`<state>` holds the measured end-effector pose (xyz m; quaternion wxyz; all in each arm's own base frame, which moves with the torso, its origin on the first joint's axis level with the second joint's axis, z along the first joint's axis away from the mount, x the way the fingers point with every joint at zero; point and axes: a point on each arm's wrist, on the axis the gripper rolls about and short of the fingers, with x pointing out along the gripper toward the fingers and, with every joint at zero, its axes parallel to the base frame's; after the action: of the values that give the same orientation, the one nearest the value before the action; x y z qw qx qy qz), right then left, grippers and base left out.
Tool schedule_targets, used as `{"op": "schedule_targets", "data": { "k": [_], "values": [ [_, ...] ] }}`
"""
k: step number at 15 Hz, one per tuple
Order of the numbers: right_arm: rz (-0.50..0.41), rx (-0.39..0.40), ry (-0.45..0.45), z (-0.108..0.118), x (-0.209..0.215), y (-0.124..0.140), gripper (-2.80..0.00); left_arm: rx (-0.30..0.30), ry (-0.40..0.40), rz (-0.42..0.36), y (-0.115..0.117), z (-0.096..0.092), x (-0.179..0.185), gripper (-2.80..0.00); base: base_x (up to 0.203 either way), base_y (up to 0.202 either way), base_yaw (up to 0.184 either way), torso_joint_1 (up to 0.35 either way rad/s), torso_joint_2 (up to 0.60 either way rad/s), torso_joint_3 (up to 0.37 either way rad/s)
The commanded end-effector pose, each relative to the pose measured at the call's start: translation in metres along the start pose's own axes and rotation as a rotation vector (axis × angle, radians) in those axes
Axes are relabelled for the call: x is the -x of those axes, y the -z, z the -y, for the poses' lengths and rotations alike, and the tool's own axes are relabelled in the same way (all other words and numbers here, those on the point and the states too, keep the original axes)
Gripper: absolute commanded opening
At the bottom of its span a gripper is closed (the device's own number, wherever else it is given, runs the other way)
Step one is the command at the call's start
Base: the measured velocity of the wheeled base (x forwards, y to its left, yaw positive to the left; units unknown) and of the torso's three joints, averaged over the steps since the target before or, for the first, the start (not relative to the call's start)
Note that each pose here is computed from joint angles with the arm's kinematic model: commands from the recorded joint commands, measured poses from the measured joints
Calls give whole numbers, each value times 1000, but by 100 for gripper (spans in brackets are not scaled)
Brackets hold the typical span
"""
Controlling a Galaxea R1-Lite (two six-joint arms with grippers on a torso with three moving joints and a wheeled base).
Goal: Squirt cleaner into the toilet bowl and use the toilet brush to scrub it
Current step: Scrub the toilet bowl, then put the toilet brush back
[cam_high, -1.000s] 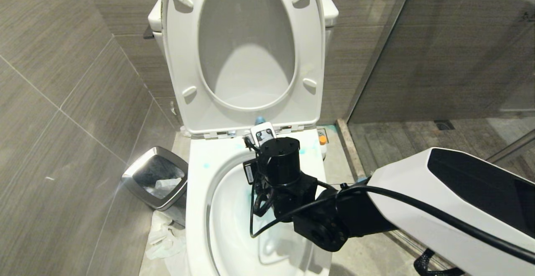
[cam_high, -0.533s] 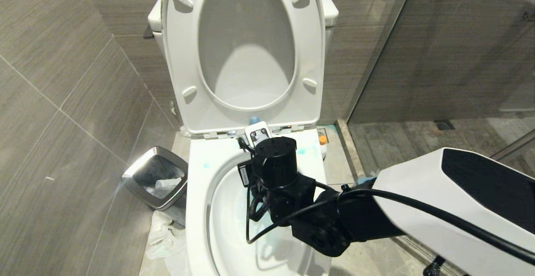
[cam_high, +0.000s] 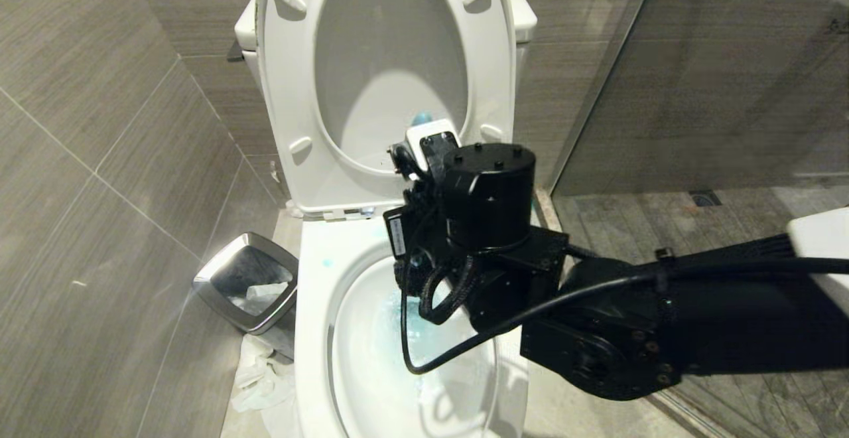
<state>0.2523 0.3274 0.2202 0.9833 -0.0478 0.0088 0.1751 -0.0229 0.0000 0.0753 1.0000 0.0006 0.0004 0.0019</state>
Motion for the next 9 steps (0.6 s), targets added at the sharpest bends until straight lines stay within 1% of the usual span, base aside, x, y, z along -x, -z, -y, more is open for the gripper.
{"op": "schedule_targets", "data": {
  "k": [1, 3, 4, 6, 9],
  "values": [
    [58, -43, 0, 22, 33, -46, -280, 0, -1, -1, 0, 0, 0, -280, 0, 0, 0, 0, 0, 0],
    [54, -44, 0, 38, 54, -66, -280, 0, -1, -1, 0, 0, 0, -280, 0, 0, 0, 0, 0, 0],
    [35, -31, 9, 47, 63, -73, -280, 0, -1, -1, 0, 0, 0, -280, 0, 0, 0, 0, 0, 0],
    [-6, -6, 53, 74, 76, -85, -280, 0, -1, -1, 0, 0, 0, -280, 0, 0, 0, 0, 0, 0],
    [3, -14, 151, 115, 84, -99, -280, 0, -1, -1, 0, 0, 0, -280, 0, 0, 0, 0, 0, 0]
  ]
}}
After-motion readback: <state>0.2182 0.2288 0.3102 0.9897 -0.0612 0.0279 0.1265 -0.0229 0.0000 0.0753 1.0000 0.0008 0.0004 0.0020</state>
